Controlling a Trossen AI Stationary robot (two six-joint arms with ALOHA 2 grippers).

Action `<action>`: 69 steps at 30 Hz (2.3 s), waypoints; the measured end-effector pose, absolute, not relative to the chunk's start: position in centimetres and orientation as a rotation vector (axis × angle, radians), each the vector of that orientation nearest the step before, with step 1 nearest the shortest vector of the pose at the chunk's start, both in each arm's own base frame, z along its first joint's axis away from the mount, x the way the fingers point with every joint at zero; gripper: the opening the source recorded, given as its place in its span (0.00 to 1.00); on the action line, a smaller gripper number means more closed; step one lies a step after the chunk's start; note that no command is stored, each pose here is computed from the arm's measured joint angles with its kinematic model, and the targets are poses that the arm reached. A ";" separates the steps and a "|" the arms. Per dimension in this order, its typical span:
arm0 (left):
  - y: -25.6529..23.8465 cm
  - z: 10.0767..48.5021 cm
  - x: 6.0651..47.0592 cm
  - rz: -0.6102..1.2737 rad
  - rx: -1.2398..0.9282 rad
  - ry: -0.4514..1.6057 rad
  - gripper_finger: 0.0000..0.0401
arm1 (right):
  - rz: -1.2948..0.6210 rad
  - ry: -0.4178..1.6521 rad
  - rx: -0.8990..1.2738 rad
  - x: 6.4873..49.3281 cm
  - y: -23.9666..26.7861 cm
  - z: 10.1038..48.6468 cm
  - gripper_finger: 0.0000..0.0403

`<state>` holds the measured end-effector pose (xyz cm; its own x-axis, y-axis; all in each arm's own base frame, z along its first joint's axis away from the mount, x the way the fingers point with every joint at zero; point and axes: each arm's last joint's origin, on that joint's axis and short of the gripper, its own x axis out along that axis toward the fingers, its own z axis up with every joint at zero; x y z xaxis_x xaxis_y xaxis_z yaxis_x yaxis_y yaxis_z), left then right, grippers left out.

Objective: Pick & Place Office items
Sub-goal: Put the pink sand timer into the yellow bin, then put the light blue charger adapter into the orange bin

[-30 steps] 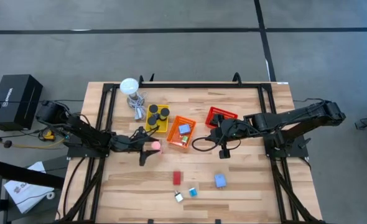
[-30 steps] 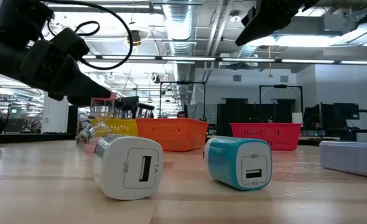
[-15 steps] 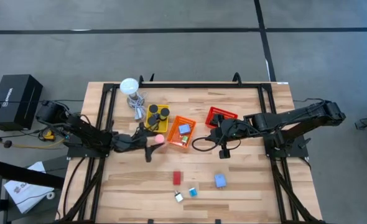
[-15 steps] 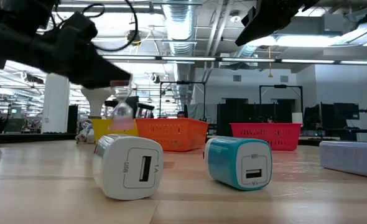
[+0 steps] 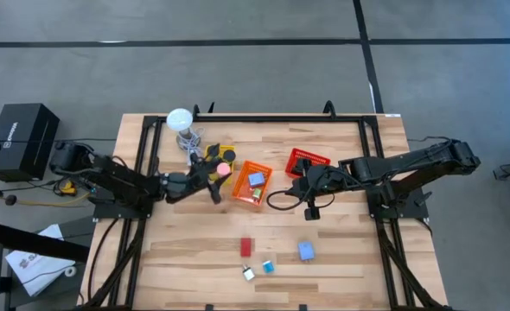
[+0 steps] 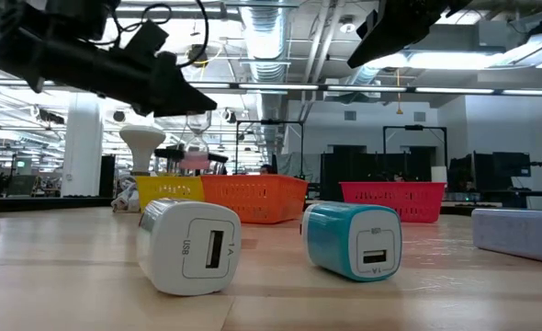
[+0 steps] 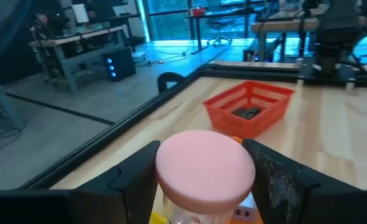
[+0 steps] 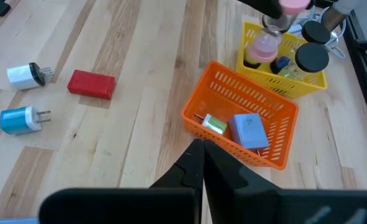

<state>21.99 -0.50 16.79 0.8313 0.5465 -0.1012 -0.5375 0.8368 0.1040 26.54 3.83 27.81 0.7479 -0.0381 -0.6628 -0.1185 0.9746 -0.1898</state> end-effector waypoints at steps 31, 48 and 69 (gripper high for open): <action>1.0 13.7 22.7 0.601 0.065 0.272 0.54 | 0.053 0.729 -0.252 26.5 3.8 27.8 0.00; 1.0 15.5 22.9 0.595 0.142 0.222 0.69 | 0.052 0.729 -0.250 26.5 3.8 27.8 0.00; -4.0 20.1 21.5 0.156 0.069 -0.005 0.68 | 0.154 0.790 -0.190 27.6 4.2 26.2 0.24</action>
